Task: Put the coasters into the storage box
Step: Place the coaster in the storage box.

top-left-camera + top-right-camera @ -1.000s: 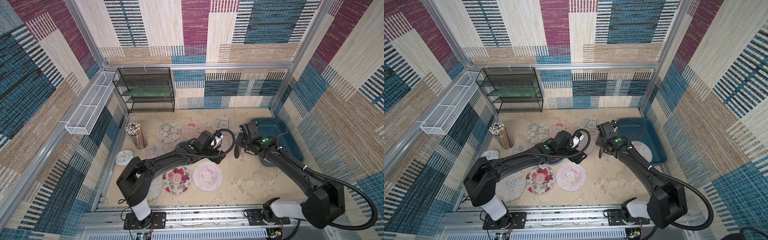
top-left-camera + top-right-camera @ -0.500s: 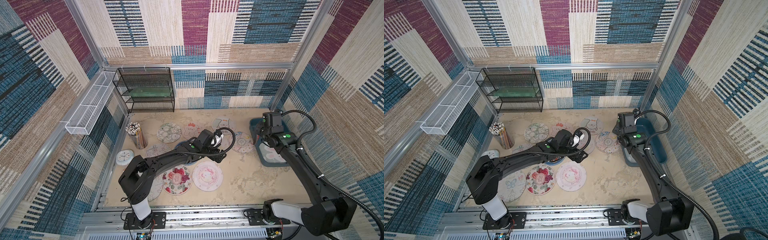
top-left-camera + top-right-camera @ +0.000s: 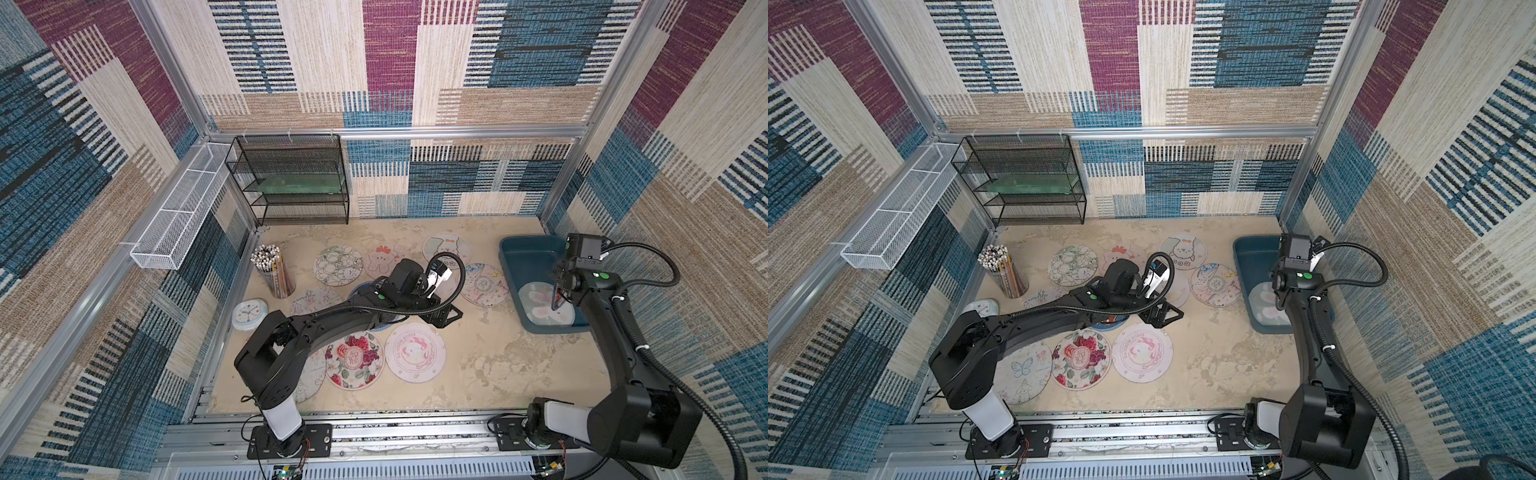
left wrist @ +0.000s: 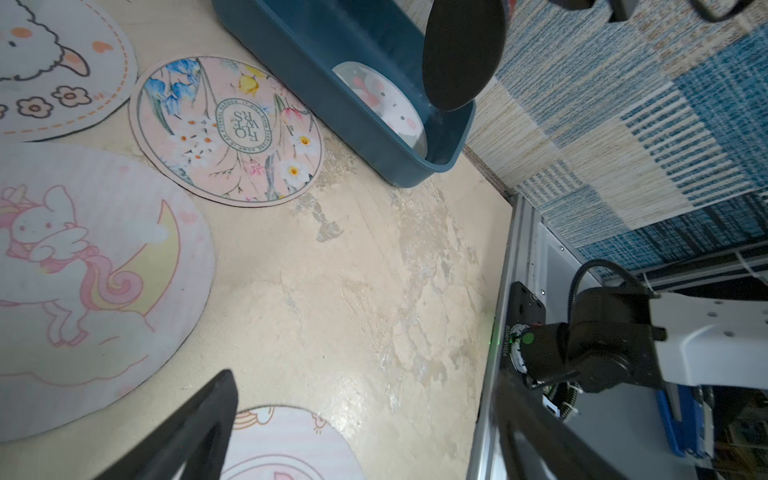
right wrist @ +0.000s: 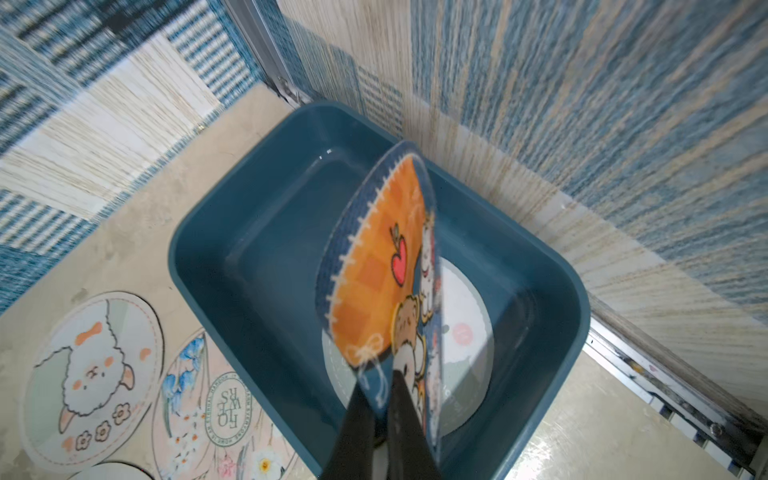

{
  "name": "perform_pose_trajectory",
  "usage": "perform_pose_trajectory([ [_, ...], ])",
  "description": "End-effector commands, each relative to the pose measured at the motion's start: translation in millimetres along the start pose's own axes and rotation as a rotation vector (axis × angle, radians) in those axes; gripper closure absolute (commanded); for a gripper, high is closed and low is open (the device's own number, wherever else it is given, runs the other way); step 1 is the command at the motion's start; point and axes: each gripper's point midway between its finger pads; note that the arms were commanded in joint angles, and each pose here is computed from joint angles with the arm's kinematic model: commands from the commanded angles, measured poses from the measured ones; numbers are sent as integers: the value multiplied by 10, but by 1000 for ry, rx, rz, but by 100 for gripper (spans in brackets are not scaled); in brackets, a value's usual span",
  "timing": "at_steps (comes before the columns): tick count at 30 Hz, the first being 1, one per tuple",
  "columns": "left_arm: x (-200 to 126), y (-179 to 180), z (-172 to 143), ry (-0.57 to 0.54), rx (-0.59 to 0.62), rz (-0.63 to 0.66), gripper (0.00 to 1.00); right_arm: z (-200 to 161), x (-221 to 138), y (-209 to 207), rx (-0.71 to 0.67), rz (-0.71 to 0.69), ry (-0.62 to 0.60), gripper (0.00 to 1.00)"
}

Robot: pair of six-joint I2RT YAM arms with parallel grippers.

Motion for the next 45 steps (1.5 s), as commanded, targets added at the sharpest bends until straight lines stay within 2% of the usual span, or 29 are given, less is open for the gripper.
perform_pose_trajectory([
  [1,-60,-128,130,-47,22,-51,6,-97,193,45,-11,3,40,100],
  [7,-105,-96,148,-61,36,-19,6,-365,639,119,-40,-23,128,100],
  [17,-121,8,77,-42,32,38,6,-567,1205,576,-40,80,221,100],
  [24,-117,67,44,-33,35,67,6,-453,1265,651,-13,94,203,100],
  [38,-91,98,27,-19,42,74,6,-151,984,267,93,-17,65,100],
  [42,-98,104,28,-19,45,80,6,-26,1057,289,116,-4,36,100],
  [45,-107,116,27,-20,44,88,6,-29,1229,369,112,10,63,100],
])
Point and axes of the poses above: each gripper's point midway between its finger pads, its own x axis out along the fingers, its own y axis along the line the jaws close on, z = x × y, and after that the axes turned 4 degrees about -x, right-handed
